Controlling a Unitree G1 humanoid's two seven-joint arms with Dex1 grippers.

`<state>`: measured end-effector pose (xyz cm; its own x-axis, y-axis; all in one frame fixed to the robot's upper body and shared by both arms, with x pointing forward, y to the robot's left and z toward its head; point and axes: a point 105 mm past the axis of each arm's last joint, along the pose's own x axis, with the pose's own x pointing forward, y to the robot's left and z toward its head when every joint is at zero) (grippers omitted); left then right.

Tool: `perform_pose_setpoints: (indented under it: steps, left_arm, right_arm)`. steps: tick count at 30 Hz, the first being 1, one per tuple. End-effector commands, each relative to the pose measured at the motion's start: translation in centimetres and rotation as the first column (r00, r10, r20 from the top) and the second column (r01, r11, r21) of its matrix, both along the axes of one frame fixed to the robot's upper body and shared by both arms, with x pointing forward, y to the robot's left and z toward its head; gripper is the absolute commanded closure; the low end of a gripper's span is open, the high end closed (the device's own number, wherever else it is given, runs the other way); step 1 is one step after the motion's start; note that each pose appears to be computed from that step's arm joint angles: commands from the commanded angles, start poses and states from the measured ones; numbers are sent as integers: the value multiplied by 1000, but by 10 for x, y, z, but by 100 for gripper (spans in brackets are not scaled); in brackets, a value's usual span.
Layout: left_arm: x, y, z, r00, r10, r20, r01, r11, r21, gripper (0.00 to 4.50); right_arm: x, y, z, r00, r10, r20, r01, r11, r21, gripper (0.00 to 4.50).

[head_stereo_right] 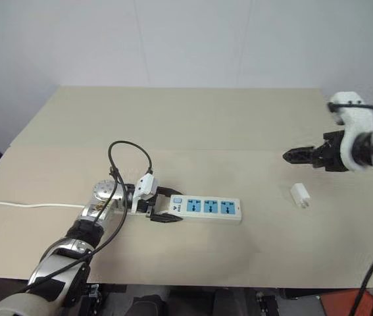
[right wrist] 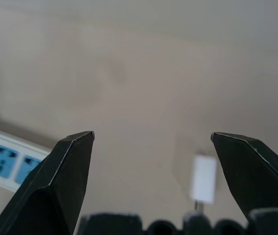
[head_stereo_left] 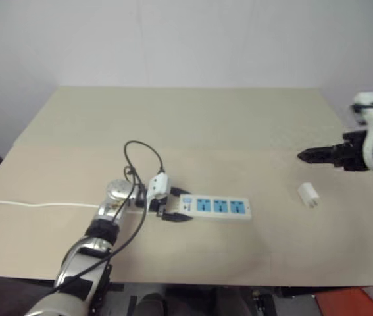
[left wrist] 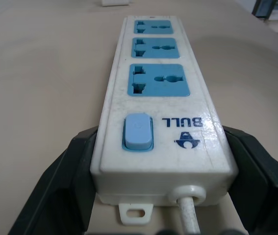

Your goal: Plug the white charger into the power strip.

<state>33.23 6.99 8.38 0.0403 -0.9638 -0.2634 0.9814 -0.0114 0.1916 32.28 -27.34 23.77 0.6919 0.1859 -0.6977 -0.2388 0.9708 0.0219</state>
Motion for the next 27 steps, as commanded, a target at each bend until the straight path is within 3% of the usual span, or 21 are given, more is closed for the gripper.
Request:
perform_pose_setpoints:
  steps: [1, 12, 27]
  left_arm:
    - [5, -7, 2, 999, 37, 28, -37, 999, 13, 123]
    - [8, -5, 2, 995, 91, 38, -91, 996, 2, 123]
    - [4, 3, 0, 992, 119, 45, -120, 993, 8, 123]
  right_arm:
    - [11, -16, -13, 986, -101, -134, 95, 994, -51, 0]
    - [35, -27, -47, 954, -46, -297, 1, 989, -151, 0]
    - [47, -29, -80, 926, -11, -378, -65, 980, -189, 0]
